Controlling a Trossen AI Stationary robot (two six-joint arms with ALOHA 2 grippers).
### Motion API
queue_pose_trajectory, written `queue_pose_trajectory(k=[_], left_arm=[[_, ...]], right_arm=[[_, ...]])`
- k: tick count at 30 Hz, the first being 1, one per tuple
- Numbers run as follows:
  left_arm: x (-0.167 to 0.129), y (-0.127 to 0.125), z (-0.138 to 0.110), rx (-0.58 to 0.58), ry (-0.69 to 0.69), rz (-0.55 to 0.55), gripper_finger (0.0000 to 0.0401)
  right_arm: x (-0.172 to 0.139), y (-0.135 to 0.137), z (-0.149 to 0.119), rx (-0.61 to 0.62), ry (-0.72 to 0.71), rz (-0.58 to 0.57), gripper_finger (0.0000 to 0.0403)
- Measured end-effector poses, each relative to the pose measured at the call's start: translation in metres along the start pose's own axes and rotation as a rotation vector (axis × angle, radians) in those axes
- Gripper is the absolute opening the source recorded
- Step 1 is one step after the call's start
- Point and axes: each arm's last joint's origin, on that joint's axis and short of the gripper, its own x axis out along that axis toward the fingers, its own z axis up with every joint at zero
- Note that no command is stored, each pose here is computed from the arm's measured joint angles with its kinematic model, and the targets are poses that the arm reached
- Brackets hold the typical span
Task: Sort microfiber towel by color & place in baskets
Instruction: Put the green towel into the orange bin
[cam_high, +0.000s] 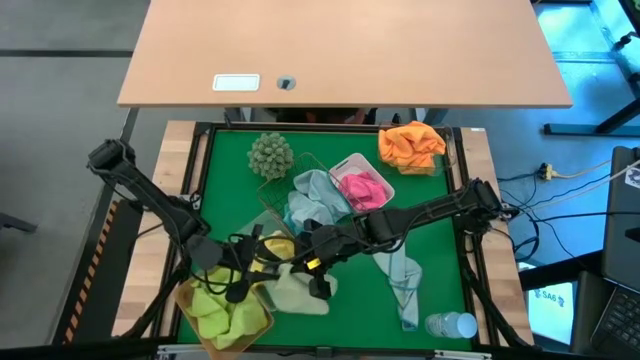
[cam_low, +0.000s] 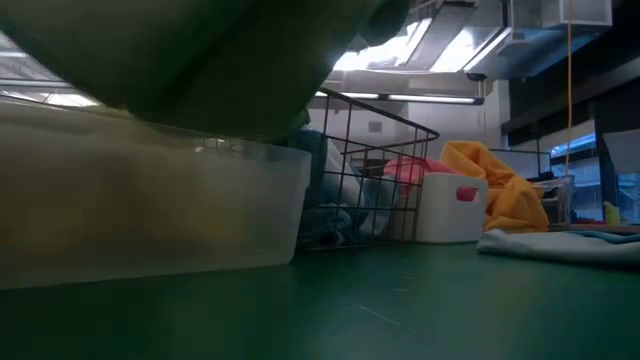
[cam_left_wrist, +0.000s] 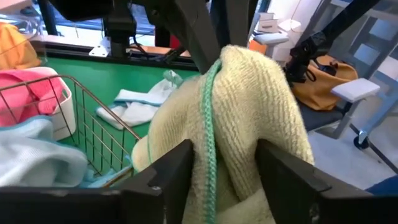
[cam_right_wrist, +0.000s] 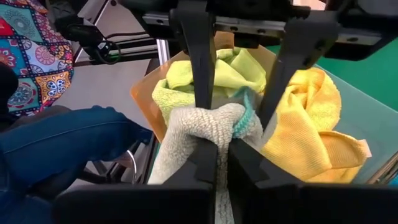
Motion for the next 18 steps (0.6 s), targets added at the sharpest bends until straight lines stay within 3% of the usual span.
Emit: queue_pose_trajectory(k=[7,18], left_arm=[[0.01,0.003,0.002,-0.027,-0.025,-0.031,0.0211],[0.022,0.01,0.006,-0.039,-0.072,-0.024,0.0203]], right_arm=[[0.0,0.0,0.001,-0.002,-0.017,-0.019,0.0016],[0.0,0.001,0.008,-0.048,-0.087,-0.018,0.0016]])
